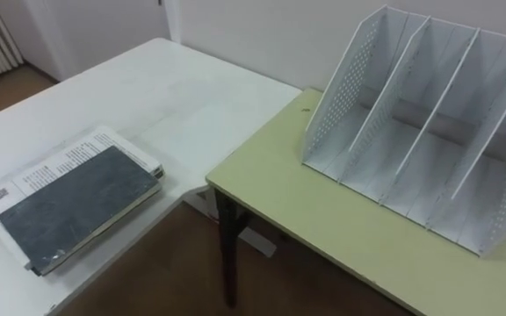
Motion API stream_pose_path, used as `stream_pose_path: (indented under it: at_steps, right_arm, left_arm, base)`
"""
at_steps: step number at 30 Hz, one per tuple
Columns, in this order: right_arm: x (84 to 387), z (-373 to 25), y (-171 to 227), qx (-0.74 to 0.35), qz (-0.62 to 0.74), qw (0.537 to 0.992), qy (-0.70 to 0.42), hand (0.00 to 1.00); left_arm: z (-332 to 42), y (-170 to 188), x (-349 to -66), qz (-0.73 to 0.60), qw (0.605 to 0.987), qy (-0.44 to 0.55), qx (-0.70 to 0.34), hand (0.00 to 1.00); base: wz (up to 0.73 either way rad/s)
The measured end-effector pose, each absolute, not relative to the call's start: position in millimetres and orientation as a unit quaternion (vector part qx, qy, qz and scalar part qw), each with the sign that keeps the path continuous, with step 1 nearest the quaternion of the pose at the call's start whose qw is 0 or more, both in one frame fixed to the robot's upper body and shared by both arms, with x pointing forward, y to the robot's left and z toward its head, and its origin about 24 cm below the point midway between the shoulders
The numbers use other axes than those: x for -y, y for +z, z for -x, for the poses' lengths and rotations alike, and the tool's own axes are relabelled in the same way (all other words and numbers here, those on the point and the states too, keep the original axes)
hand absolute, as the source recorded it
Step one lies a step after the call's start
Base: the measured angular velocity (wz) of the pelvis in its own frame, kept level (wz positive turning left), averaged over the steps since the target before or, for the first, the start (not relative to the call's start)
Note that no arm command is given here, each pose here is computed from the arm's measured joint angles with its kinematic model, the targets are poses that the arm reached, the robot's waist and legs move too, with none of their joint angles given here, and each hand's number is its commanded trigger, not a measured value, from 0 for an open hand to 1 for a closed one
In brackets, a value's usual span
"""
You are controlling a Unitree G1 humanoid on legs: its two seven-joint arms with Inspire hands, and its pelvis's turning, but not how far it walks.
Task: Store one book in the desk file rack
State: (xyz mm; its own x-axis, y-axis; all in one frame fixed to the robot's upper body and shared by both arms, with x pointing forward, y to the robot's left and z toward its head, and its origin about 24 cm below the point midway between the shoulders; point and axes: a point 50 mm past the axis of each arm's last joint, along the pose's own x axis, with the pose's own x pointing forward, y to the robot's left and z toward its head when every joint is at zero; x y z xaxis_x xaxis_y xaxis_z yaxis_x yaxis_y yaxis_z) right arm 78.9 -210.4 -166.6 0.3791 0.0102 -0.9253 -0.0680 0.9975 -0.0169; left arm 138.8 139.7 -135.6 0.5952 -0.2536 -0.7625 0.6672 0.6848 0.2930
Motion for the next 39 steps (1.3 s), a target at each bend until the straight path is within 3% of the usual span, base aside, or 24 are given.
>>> stream_pose_path:
  at_steps: [9,17,26,39]
  right_arm:
    - [208.1,-88.4,-165.3,-0.552,0.038,0.832,0.044,0.00]
    - [209.7,-90.6,-164.9,-0.558,0.036,0.828,0.051,0.00]
    - [212.1,-85.8,-165.7,-0.566,0.028,0.823,0.040,0.00]
    - [213.5,-79.3,-167.2,-0.576,0.029,0.816,0.030,0.00]
  left_arm:
    - [-181.3,-86.4,-106.8,-0.389,0.842,-0.322,-0.188,0.00]
    - [-215.1,-12.0,-96.1,-0.495,0.818,-0.293,0.006,0.00]
    - [-226.6,38.5,-108.4,-0.538,0.814,-0.190,0.111,0.00]
    - [-224.8,61.7,-125.2,-0.556,0.809,-0.077,0.173,0.00]
  base:
    - [0.01]
    - [0.05]
    - [0.09]
    - [0.03]
